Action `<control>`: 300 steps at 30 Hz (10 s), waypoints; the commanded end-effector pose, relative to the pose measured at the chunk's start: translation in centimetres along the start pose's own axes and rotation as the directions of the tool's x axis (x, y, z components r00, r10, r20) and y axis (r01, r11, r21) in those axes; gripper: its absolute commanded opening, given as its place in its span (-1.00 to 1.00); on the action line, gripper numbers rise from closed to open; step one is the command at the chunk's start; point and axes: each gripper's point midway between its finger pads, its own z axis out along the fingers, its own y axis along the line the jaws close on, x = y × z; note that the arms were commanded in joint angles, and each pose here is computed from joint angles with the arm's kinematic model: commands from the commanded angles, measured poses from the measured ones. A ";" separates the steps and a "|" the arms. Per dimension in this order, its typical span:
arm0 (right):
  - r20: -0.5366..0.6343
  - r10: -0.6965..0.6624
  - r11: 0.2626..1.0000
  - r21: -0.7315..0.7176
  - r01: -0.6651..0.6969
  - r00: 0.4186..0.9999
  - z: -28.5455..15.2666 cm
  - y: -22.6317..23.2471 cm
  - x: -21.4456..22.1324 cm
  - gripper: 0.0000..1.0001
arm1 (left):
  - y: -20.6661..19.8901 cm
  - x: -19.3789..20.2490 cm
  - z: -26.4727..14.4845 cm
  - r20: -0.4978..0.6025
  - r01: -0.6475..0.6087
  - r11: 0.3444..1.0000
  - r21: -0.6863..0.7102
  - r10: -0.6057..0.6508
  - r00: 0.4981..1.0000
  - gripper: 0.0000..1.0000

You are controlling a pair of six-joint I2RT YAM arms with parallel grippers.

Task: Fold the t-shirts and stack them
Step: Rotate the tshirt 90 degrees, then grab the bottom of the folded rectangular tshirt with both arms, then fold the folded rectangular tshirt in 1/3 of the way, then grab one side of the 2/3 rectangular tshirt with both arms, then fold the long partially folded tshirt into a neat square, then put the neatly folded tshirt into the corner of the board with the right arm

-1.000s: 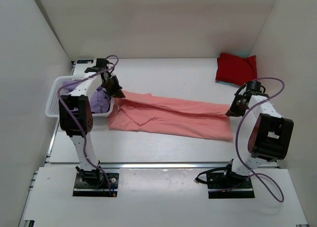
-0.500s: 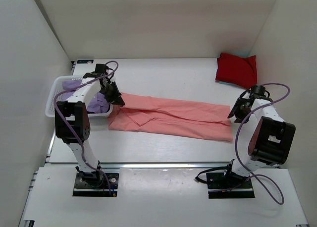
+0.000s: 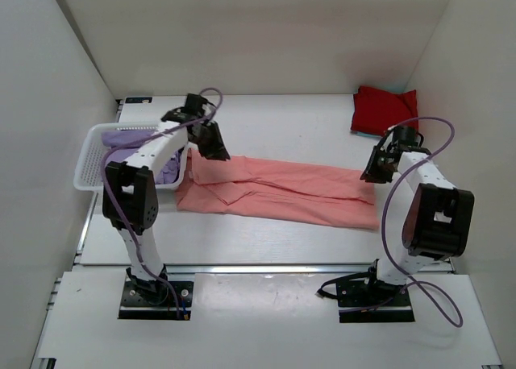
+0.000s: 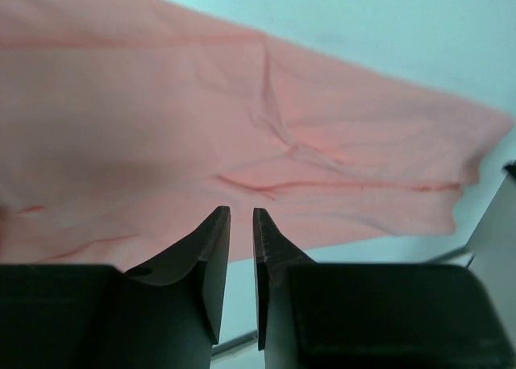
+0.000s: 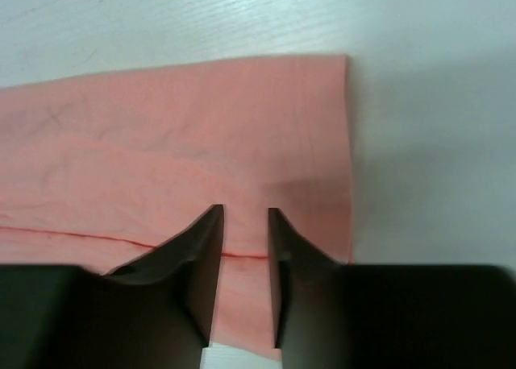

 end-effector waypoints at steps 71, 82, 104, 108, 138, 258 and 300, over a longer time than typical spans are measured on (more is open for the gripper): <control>-0.274 -0.233 0.918 -0.378 0.118 0.933 -5.5 11.4 25.7 0.07 | 3.4 27.6 -2.0 -0.152 0.127 0.970 0.210 -0.096 0.984 0.25; -0.342 -0.192 0.912 -0.409 0.038 0.920 -4.5 11.7 27.9 -0.03 | 0.6 29.1 1.0 -0.206 0.084 0.978 0.189 -0.044 0.978 0.21; -0.431 -0.406 0.823 -0.555 0.118 0.806 -8.2 16.4 24.3 -0.99 | -0.9 25.6 -1.6 -0.289 0.049 0.988 0.144 -0.005 0.957 -1.00; -0.364 -0.399 0.826 -0.541 0.158 0.842 -6.7 18.4 17.0 -1.00 | -2.0 17.9 -0.8 -0.205 0.110 0.982 0.156 -0.077 0.976 -1.00; -0.335 -0.146 0.901 -0.433 -0.015 0.931 0.0 16.8 11.3 -0.04 | 1.2 14.7 4.6 -0.197 0.207 0.976 0.070 -0.190 0.962 0.23; -0.166 -0.469 0.850 -0.351 0.393 0.867 15.5 26.2 -0.1 0.98 | 4.5 -7.8 13.0 0.203 0.406 0.909 -0.092 -0.382 0.901 -0.24; 0.422 -0.458 0.888 0.268 0.375 0.783 -4.4 8.7 -31.1 -1.00 | -8.2 -5.6 -0.9 0.162 0.246 0.838 0.488 -0.363 0.918 0.97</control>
